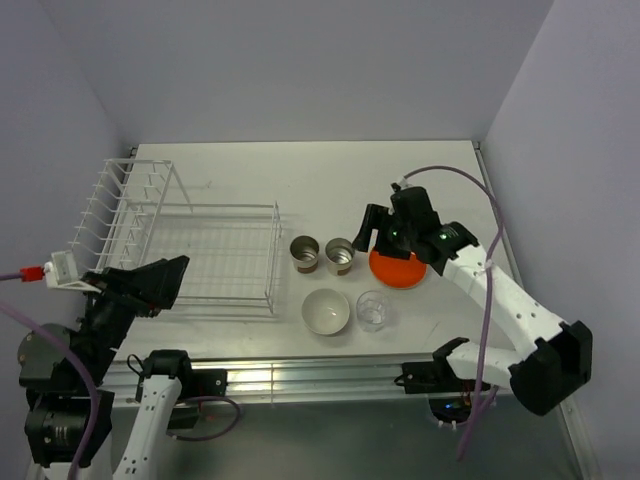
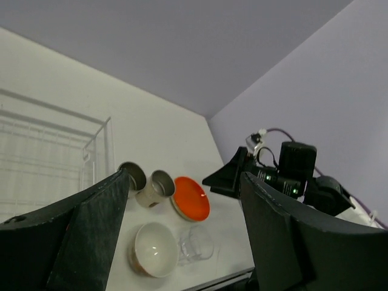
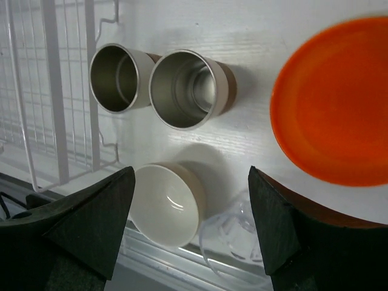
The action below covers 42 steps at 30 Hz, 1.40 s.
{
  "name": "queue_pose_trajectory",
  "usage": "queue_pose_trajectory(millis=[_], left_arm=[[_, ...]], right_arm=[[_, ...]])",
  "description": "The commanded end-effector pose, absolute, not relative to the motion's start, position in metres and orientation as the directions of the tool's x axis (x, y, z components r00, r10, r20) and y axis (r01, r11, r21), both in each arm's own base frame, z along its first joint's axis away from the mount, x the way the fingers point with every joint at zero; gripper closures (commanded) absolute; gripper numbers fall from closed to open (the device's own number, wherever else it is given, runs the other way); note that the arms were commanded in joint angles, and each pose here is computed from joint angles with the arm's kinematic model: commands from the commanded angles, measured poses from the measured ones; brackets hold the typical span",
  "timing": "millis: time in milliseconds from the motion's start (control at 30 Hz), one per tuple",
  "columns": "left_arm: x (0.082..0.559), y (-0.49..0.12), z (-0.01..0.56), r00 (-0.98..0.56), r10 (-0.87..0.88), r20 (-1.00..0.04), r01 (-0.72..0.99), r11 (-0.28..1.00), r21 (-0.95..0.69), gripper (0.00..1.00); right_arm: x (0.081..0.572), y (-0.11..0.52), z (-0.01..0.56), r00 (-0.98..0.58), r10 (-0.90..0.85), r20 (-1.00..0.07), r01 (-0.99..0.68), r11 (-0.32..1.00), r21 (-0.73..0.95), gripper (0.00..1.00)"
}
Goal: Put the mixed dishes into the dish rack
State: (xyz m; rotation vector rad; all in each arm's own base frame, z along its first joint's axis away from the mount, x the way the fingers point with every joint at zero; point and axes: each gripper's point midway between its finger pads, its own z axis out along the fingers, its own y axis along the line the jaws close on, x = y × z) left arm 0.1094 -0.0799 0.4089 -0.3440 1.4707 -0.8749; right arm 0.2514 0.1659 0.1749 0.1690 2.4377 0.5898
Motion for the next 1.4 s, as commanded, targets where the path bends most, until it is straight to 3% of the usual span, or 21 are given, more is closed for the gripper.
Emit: queue_pose_trajectory(millis=[0, 133, 400, 667, 767, 800, 867, 1133, 1367], left_arm=[[0.123, -0.088, 0.380, -0.241, -0.626, -0.742, 0.261, 0.694, -0.671, 0.22], [0.135, -0.107, 0.354, -0.400, -0.570, -0.718, 0.277, 0.671, -0.688, 0.25], [0.141, -0.102, 0.354, -0.402, -0.541, -0.738, 0.255, 0.709, -0.658, 0.23], [0.154, -0.111, 0.368, -0.423, -0.545, -0.724, 0.309, 0.664, -0.680, 0.23], [0.163, -0.115, 0.370, -0.451, -0.528, -0.720, 0.327, 0.653, -0.684, 0.21], [0.165, -0.117, 0.372, -0.459, -0.526, -0.716, 0.335, 0.644, -0.688, 0.20], [0.172, -0.119, 0.375, -0.471, -0.519, -0.714, 0.347, 0.635, -0.690, 0.19], [0.191, -0.139, 0.381, -0.541, -0.470, -0.697, 0.454, 0.535, -0.713, 0.11], [0.177, -0.188, 0.405, -0.582, -0.383, -0.717, 0.656, 0.300, -0.693, 0.02]], right_arm=[[0.284, 0.181, 0.190, -0.757, 0.248, -0.605, -0.039, 0.907, 0.420, 0.18], [0.301, 0.190, 0.162, -0.796, 0.197, -0.572, -0.009, 0.942, 0.336, 0.23], [0.314, 0.207, 0.126, -0.832, 0.157, -0.532, 0.000, 0.959, 0.282, 0.34], [0.324, 0.216, 0.095, -0.856, 0.128, -0.500, 0.014, 0.974, 0.224, 0.53], [0.329, 0.218, 0.092, -0.858, 0.122, -0.499, 0.015, 0.977, 0.212, 0.66], [0.330, 0.219, 0.093, -0.857, 0.121, -0.501, 0.014, 0.977, 0.212, 0.81], [0.331, 0.214, 0.097, -0.849, 0.126, -0.512, 0.027, 0.980, 0.196, 0.99], [0.311, 0.191, 0.172, -0.759, 0.190, -0.623, 0.030, 0.966, 0.258, 1.00], [0.269, 0.225, 0.267, -0.728, 0.255, -0.637, -0.200, 0.809, 0.552, 1.00]])
